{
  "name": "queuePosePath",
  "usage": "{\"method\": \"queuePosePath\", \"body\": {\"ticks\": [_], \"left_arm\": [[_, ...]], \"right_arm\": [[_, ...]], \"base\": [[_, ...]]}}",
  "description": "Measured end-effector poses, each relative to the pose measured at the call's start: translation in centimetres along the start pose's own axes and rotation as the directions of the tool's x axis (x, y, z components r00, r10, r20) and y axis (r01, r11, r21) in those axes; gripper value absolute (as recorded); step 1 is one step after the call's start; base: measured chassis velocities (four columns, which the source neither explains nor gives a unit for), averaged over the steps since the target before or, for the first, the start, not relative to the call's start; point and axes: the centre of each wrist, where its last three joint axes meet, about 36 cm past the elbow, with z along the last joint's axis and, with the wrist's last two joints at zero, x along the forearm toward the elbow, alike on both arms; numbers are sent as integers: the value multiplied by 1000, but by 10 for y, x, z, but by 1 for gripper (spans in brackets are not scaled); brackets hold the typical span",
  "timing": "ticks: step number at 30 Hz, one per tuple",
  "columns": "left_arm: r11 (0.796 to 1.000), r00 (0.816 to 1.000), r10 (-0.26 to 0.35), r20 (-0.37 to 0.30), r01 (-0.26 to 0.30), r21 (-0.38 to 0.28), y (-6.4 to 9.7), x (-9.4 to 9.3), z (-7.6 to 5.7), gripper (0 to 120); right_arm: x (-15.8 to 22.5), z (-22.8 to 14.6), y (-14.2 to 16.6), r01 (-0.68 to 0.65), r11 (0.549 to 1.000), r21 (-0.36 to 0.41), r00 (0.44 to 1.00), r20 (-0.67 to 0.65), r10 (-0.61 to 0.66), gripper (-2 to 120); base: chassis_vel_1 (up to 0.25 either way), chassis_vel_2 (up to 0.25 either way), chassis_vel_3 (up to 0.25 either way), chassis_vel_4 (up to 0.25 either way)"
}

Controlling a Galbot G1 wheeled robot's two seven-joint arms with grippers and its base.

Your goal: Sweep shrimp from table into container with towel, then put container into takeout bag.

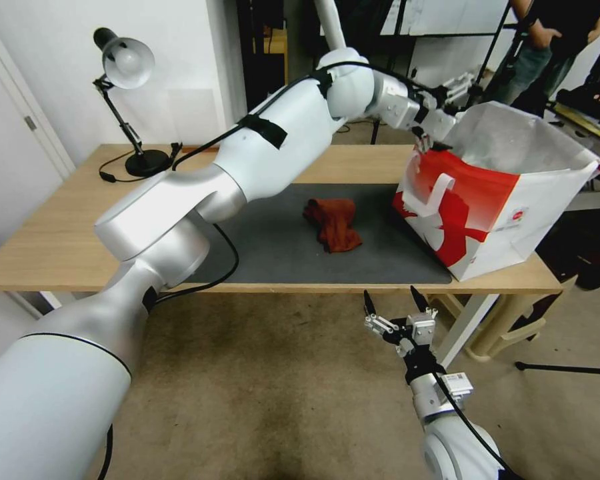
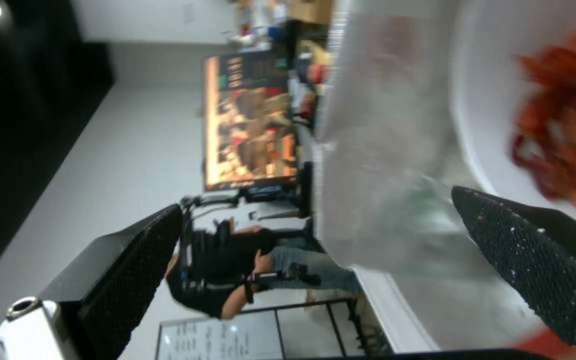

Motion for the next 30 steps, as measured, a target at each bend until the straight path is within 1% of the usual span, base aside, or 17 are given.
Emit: {"method": "queuePosePath", "body": {"ticks": [3, 6, 8, 9, 14, 15, 16, 17, 19, 20, 21, 22, 24, 25, 27, 28, 30], "left_arm": [[995, 998, -59, -4, 59, 77, -3, -1, 2, 100], [947, 981, -185, -51, 192, 259, -12, -2, 8, 100], [942, 980, -191, -56, 199, 271, -13, -2, 8, 100], [909, 971, -222, -84, 237, 342, -17, -3, 7, 100], [851, 959, -259, -115, 283, 442, -21, -10, -3, 100], [785, 947, -288, -140, 317, 532, -24, -18, -19, 100], [785, 947, -288, -140, 317, 532, -24, -18, -19, 100], [742, 938, -307, -159, 340, 577, -26, -22, -28, 100], [613, 911, -342, -230, 401, 681, -36, -19, -43, 100], [613, 911, -342, -230, 401, 681, -36, -19, -43, 100], [574, 904, -341, -257, 416, 705, -41, -15, -45, 100], [507, 894, -332, -301, 438, 743, -51, -6, -47, 100], [492, 892, -329, -309, 441, 750, -54, -4, -48, 100], [386, 875, -298, -382, 477, 790, -77, 16, -54, 100], [291, 841, -268, -471, 536, 792, -106, 36, -67, 100], [291, 841, -268, -471, 536, 792, -106, 36, -67, 100], [218, 781, -247, -574, 622, 752, -135, 51, -86, 100]], "right_arm": [[1, 0, -1, -4, 1000, 1, 1000, -3, 4, 100], [3, -1, -2, -11, 1000, -1, 1000, -4, 11, 100], [3, -1, -2, -12, 1000, -1, 1000, -3, 12, 100], [4, -2, -2, -12, 1000, -3, 1000, -3, 12, 100], [4, -3, -2, -12, 1000, -3, 1000, -5, 12, 100], [4, -3, -2, -12, 1000, -3, 1000, -7, 12, 100], [4, -3, -2, -12, 1000, -3, 1000, -7, 12, 100], [4, -4, -3, -12, 1000, -2, 1000, -9, 12, 100], [3, -4, -3, -13, 1000, -3, 1000, -9, 13, 100], [3, -4, -3, -13, 1000, -3, 1000, -9, 13, 100], [3, -4, -3, -13, 1000, -4, 1000, -9, 13, 100], [2, -5, -3, -13, 1000, -6, 1000, -9, 13, 100], [2, -5, -3, -13, 1000, -7, 1000, -9, 13, 100], [1, -7, -2, -13, 1000, -10, 1000, -9, 12, 100], [2, -8, -3, -14, 1000, -10, 1000, -12, 14, 100], [2, -8, -3, -14, 1000, -10, 1000, -12, 14, 100], [3, -8, -3, -22, 1000, -11, 1000, -14, 22, 100]], "base": [[0, 0, 0, 0], [0, 0, 0, 0], [0, 0, 0, 0], [0, 0, 0, 0], [0, 0, 0, 0], [0, 0, 0, 0], [0, 0, 0, 0], [0, 0, 0, 0], [0, 0, 0, 0], [0, 0, 0, 0], [0, 0, 0, 0], [0, 0, 0, 0], [0, 0, 0, 0], [0, 0, 0, 0], [0, 0, 0, 0], [0, 0, 0, 0], [0, 0, 0, 0]]}}
